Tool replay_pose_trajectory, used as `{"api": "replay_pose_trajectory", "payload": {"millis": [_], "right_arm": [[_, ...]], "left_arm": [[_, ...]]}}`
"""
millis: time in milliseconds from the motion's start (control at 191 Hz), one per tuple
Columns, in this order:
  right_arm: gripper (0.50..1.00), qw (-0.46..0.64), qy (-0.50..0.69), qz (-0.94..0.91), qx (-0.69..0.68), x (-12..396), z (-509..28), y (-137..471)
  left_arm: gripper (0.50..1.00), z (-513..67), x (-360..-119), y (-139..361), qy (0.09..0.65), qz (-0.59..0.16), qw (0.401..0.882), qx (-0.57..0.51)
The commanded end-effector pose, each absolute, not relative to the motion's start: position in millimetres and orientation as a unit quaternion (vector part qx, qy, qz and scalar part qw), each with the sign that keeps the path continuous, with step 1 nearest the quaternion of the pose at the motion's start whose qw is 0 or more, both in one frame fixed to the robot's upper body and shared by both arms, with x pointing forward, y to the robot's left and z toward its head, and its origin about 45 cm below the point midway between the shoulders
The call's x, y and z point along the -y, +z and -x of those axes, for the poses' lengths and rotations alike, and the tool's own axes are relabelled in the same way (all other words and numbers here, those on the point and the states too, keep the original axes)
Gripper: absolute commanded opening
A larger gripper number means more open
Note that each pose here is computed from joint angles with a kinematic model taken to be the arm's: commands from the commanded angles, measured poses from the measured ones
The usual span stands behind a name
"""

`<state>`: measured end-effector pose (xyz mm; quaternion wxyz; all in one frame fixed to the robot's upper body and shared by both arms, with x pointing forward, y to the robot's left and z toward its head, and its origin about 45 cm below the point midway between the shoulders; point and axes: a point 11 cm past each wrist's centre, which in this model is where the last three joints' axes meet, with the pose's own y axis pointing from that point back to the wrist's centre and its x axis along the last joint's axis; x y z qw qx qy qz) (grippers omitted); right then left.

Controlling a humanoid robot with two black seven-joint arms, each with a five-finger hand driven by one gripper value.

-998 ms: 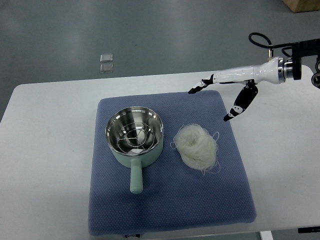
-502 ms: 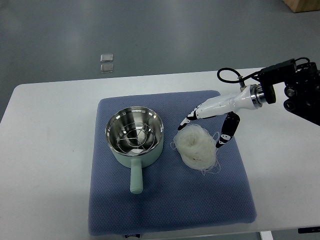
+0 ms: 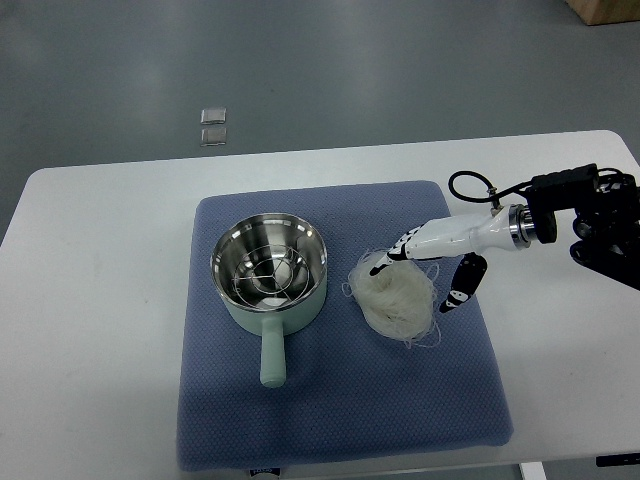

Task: Put vermicelli into pot with right hand
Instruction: 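Close the right hand fingers around the vermicelli bundle, then lift the vermicelli with the right hand and carry it toward the pot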

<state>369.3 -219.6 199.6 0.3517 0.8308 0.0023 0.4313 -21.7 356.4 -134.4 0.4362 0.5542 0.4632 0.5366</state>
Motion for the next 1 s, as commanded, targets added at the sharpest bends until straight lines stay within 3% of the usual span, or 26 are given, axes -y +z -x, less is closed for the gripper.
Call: {"api": "replay_pose_trajectory", "payload": {"millis": [0,120,199,293,470,575,993], "right_arm": [[0.909,0.350,0.429,-0.833,-0.003,218.6,-365.7,193.7],[0.889,0.349,0.429,-0.833,-0.007,216.4,-364.1,191.3],[0.850,0.351,0.428,-0.833,-0.007,215.8,-363.4,189.1],[0.780,0.351,0.427,-0.833,-0.006,215.1,-362.7,187.5],[0.588,0.349,0.434,-0.830,-0.007,213.0,-362.5,186.1],[0.500,0.348,0.435,-0.830,-0.007,212.9,-362.4,186.3],[0.500,0.340,0.442,-0.830,0.015,216.8,-372.0,202.3]], "left_arm": [[1.000,21.9,-356.4,-134.4,0.537,-0.554,0.436,-0.463],[1.000,20.9,-356.4,-134.4,0.537,-0.554,0.437,-0.463],[1.000,21.9,-356.4,-134.4,0.537,-0.554,0.436,-0.463],[1.000,20.9,-356.4,-134.4,0.537,-0.554,0.437,-0.463],[1.000,21.9,-356.4,-134.4,0.537,-0.554,0.436,-0.463],[1.000,21.9,-356.4,-134.4,0.537,-0.554,0.436,-0.463],[1.000,21.9,-356.4,-134.4,0.537,-0.554,0.436,-0.463]]}}
